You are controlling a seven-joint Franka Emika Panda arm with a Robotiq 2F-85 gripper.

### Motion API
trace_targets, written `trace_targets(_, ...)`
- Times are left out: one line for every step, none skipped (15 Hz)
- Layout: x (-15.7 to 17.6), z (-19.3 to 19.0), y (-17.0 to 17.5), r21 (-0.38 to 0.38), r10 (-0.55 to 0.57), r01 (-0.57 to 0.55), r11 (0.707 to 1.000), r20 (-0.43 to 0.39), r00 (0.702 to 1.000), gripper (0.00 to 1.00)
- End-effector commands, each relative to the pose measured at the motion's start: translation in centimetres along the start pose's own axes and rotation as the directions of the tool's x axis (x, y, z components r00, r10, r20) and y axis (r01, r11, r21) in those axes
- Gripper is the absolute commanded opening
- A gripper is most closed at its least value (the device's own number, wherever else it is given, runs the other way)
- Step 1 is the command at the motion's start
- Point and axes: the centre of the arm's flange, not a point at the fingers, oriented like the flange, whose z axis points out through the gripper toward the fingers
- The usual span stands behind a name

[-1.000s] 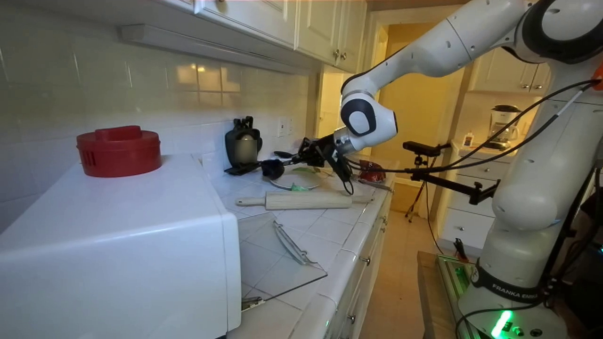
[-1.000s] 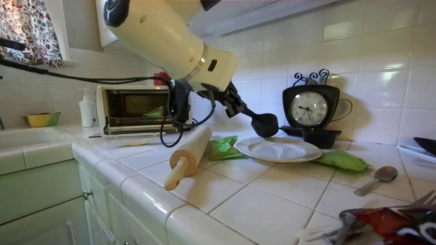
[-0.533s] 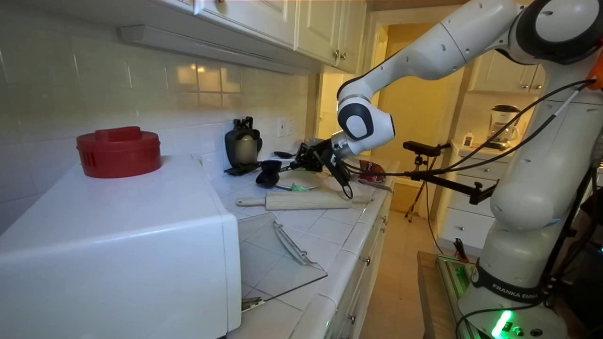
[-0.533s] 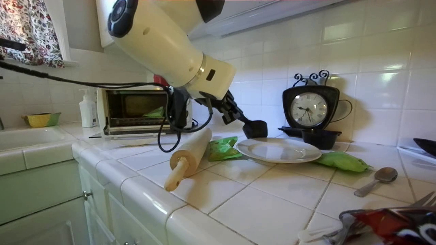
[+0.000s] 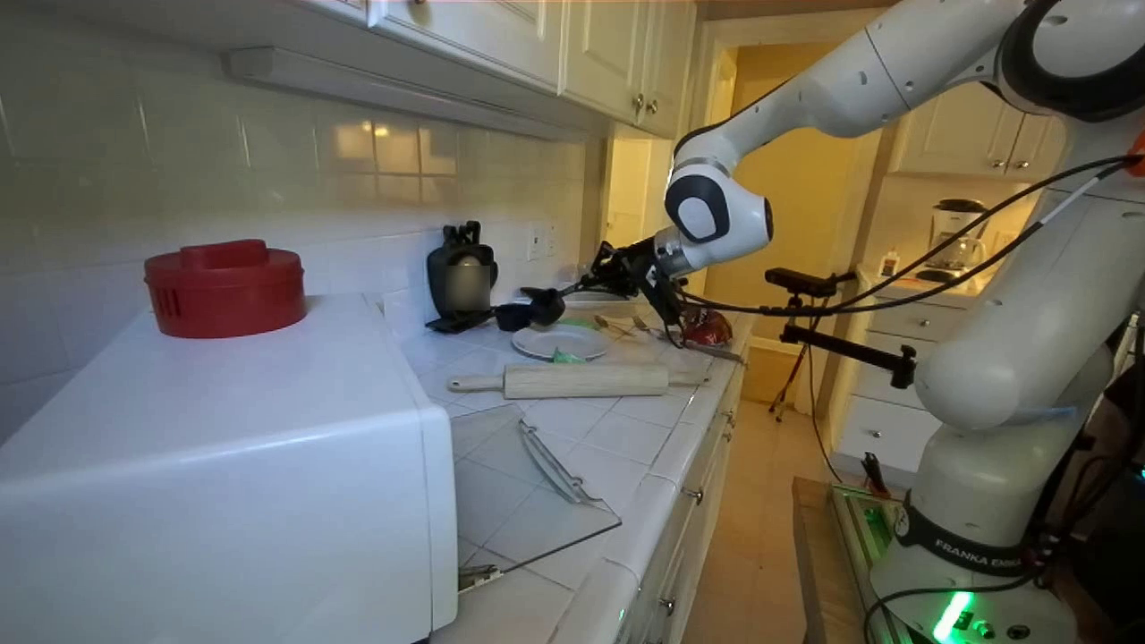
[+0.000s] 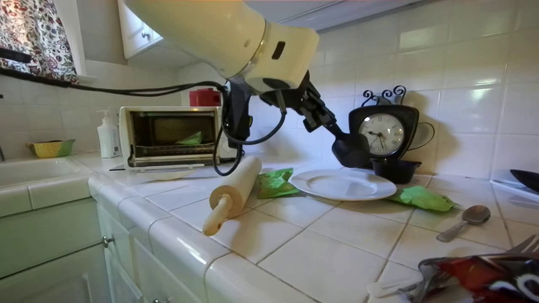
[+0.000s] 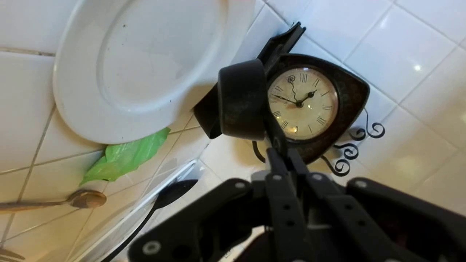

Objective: Put the black pot on the white plate

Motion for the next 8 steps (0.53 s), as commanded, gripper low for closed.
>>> trace_targets(-6.1,0.5,-0.2,-0.017,0.035,-0.036,0.999,-0.072,0.997,0.02)
trace_targets(-6.3,0.2,0.0,-0.020,0.048,-0.050,0.999,-0.078,0.996,0.02)
trace_targets(-6.6,-0.2,0.1,-0.027,0.058,-0.060,0.998,-0.083,0.995,0.02)
trace_targets(-7.1,-0.5,0.3,-0.037,0.072,-0.076,0.996,-0.089,0.993,0.02)
trace_targets(-7.5,-0.8,0.4,-0.044,0.084,-0.088,0.995,-0.091,0.992,0.02)
trace_targets(-8.0,-0.8,0.8,-0.050,0.101,-0.106,0.993,-0.089,0.991,0.02)
trace_targets(-8.5,-1.2,0.7,-0.056,0.112,-0.117,0.991,-0.091,0.990,0.02)
trace_targets(-8.9,-1.0,1.0,-0.062,0.118,-0.124,0.990,-0.092,0.989,0.02)
